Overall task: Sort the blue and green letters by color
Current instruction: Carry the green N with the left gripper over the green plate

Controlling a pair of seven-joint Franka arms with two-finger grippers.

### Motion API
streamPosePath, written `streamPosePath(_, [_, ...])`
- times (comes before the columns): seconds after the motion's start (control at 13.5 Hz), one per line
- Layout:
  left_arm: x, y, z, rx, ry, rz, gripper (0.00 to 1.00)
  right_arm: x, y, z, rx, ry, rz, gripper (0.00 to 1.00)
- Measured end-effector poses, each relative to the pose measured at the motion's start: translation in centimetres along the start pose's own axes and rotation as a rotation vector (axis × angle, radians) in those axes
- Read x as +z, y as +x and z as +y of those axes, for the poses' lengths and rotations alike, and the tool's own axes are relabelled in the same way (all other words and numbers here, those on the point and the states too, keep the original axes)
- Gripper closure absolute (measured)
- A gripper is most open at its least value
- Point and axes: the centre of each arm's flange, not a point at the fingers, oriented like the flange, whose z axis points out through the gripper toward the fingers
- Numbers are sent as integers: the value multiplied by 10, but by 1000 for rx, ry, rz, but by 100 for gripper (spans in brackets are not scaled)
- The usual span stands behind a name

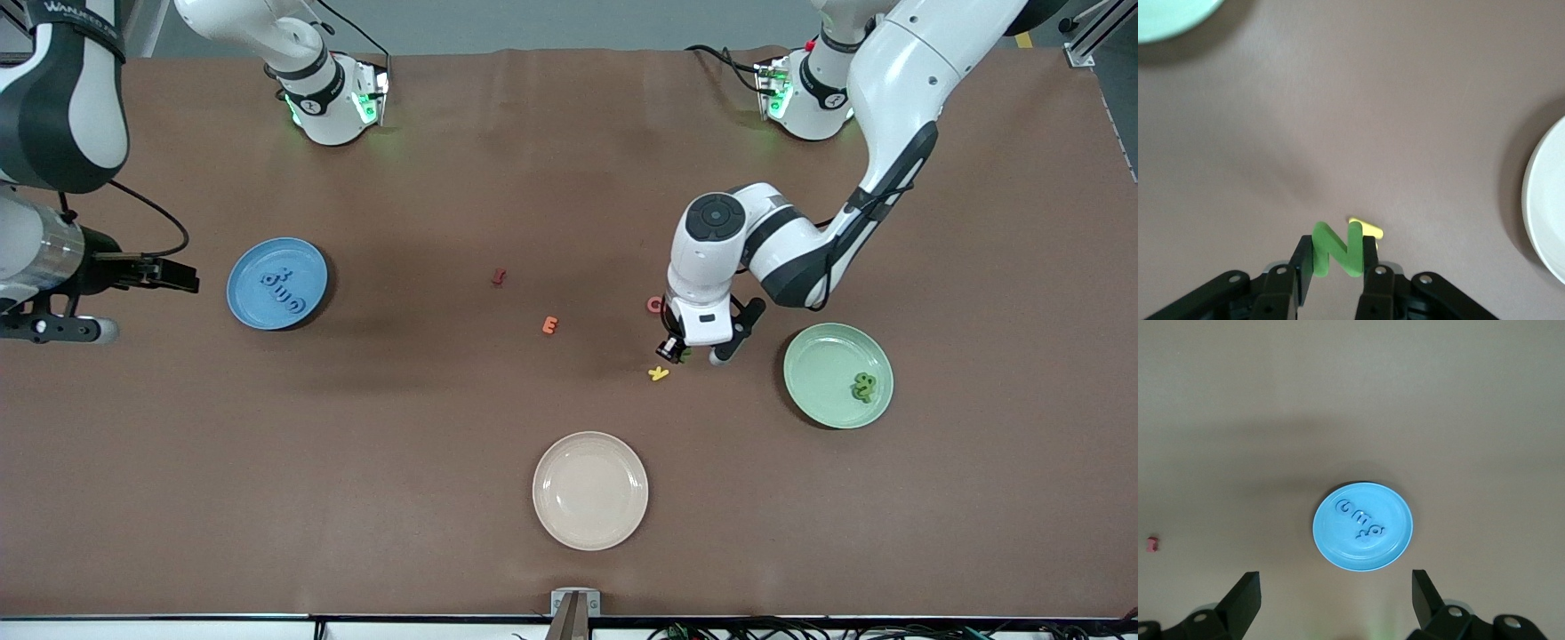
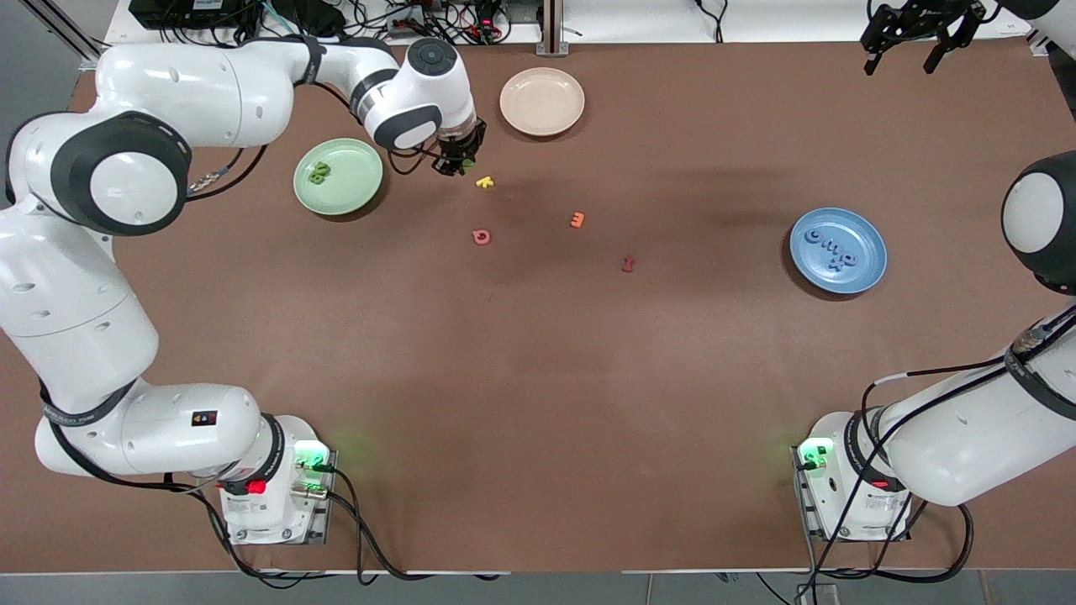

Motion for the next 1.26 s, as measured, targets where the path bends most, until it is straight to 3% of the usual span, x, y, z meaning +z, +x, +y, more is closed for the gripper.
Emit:
streamPosePath(0.59, [6, 82, -16, 133, 14, 17, 67, -37, 0, 13, 4, -15, 69, 0])
streamPosePath(1.26, [7, 165, -44, 266, 34, 38, 67, -34, -6, 13, 2, -9, 20, 0])
